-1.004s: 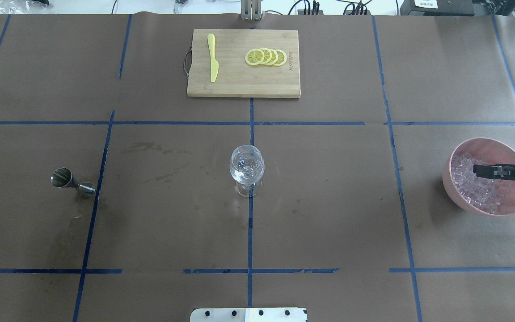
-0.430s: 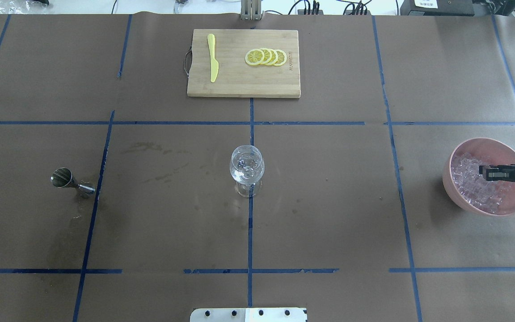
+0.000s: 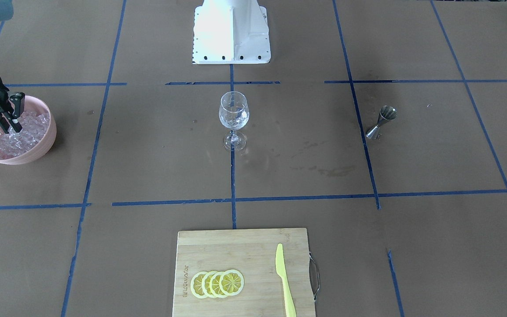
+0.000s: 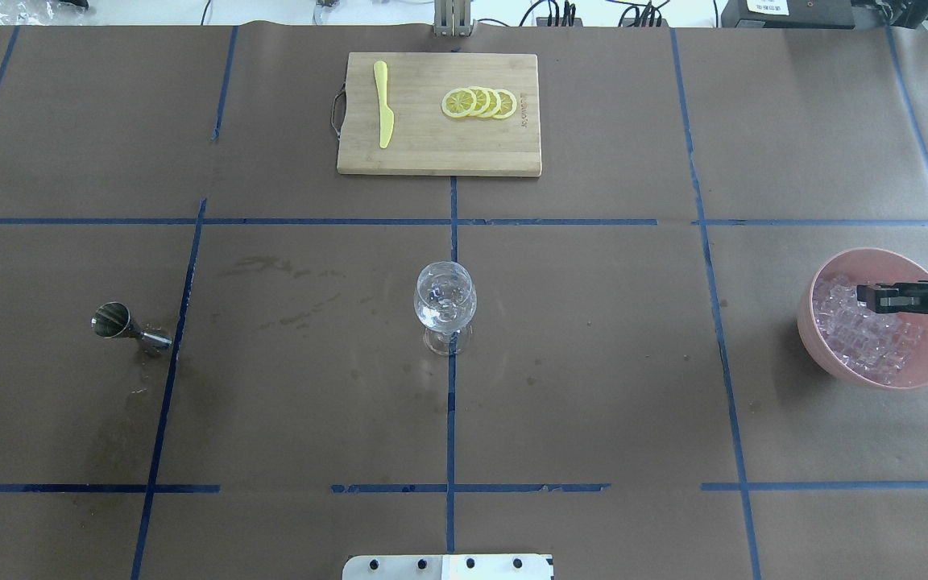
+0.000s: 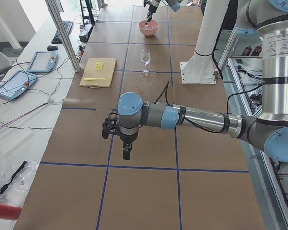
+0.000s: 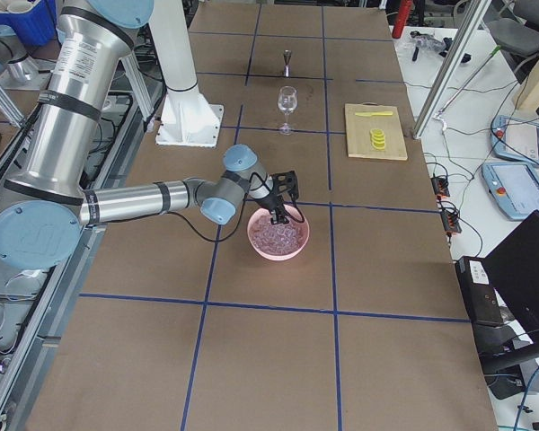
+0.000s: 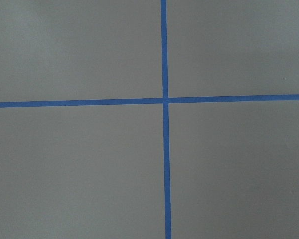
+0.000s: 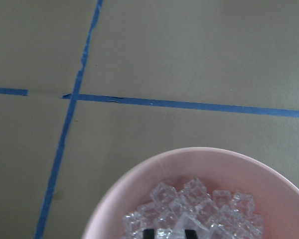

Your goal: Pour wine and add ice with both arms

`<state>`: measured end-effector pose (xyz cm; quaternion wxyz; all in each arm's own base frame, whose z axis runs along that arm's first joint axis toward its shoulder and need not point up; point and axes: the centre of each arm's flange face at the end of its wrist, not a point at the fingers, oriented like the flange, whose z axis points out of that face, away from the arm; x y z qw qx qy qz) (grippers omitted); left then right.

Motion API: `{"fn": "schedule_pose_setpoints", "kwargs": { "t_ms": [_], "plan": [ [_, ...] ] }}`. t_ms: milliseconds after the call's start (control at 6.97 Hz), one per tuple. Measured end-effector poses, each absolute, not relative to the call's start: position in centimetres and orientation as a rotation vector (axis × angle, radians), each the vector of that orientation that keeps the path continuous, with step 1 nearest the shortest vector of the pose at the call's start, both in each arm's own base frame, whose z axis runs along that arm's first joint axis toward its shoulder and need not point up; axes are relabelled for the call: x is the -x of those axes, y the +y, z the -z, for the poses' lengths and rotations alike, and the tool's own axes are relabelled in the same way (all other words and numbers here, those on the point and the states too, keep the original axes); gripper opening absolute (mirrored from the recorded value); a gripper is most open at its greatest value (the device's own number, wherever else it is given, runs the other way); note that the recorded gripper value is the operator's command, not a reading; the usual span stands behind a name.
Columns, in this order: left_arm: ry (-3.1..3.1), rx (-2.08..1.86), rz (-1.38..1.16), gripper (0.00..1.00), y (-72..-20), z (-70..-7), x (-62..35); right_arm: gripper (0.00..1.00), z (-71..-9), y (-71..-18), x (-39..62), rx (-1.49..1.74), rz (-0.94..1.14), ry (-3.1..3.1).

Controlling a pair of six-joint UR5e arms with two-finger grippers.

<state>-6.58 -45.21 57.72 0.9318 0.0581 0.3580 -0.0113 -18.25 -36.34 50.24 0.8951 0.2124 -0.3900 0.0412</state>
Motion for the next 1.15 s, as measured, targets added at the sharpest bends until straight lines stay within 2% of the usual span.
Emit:
{"fn": "schedule_pose_setpoints", "kwargs": {
  "t_ms": [717,1147],
  "plan": [
    [0.72,-0.107,0.005,1.0,-45.2,-58.3,6.3,0.0,-37.7,-39.3,21.6,-0.445,-0.008,-0.976],
    [0.707,-0.168,-0.257,1.0,-43.2,-60.3,6.3,0.0,-28.7,-40.2,26.7,-0.39,0.014,-0.987]
  ]
}}
